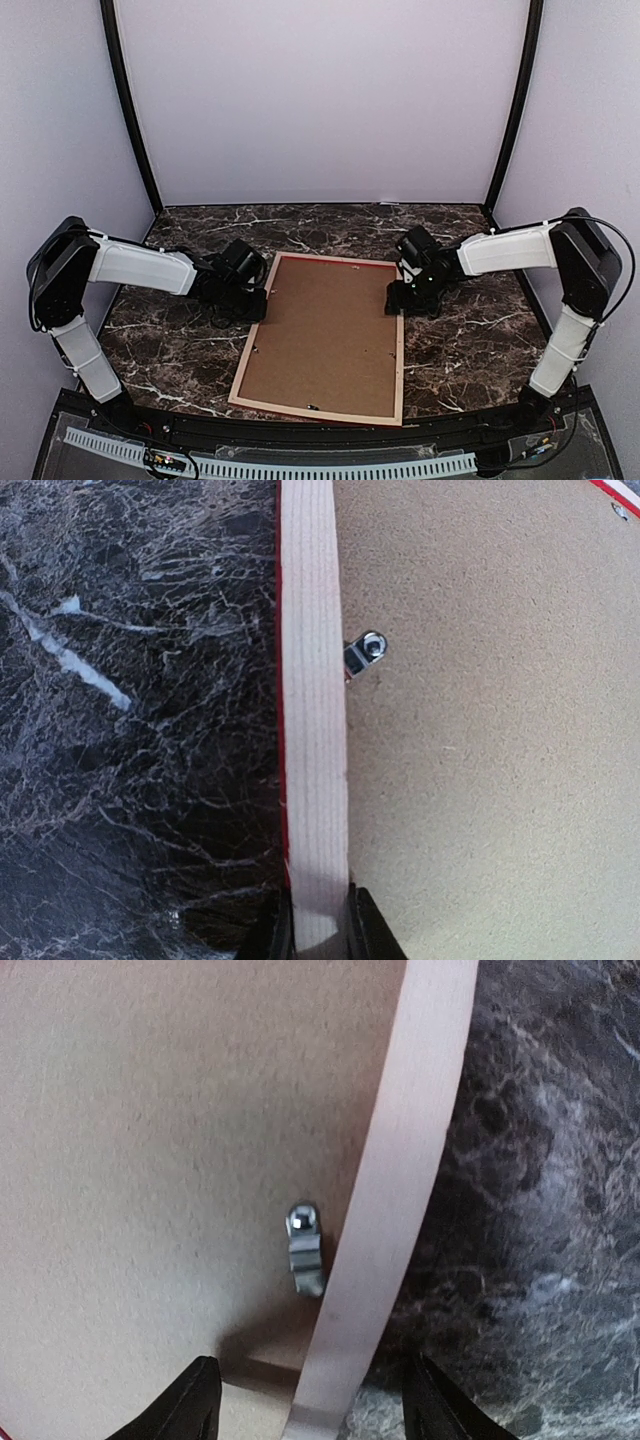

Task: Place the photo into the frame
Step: Press the fastener onto the backboard.

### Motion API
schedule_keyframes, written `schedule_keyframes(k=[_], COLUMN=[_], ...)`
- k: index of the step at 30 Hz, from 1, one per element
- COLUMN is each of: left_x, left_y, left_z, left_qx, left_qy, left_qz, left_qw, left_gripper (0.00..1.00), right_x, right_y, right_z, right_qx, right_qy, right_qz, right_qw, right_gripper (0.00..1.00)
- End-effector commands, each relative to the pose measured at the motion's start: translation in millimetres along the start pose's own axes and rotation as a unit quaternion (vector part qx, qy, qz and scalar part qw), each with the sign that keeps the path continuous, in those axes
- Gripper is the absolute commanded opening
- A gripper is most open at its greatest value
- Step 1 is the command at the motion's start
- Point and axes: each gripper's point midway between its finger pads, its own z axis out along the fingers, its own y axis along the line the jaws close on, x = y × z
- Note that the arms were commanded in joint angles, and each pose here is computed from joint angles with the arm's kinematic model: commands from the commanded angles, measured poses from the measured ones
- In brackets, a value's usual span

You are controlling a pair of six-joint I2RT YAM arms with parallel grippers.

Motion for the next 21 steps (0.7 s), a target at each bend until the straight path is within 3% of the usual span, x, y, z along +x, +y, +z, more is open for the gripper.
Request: schedule_keyframes(k=[1, 14, 21], left_x=[12.8, 14.5, 12.7], left_y=[-3.5, -3.7, -4.2], left_z=[-0.7, 1.6, 0.5], left_qx=[0.007, 0.009, 0.009], left_qy=[0.022, 0.024, 0.022], left_qz=[0.003, 0.006, 0.007], left_qw=[1.000, 1.000, 1.000], left_gripper=[0.13, 0.13, 0.13], right_x=[-37.4, -57.8, -55.3], right_y=[7.5, 1.2, 1.2], right_z=[1.7, 18.3, 13.3], right_qx=[-0.019, -0.020, -0.022], right_qy=[-0.040, -0.038, -0.032], right_qz=[0.018, 0.045, 0.005], right_qw=[0.999, 0.998, 0.999], right_gripper=[0.63, 0.55, 0.47])
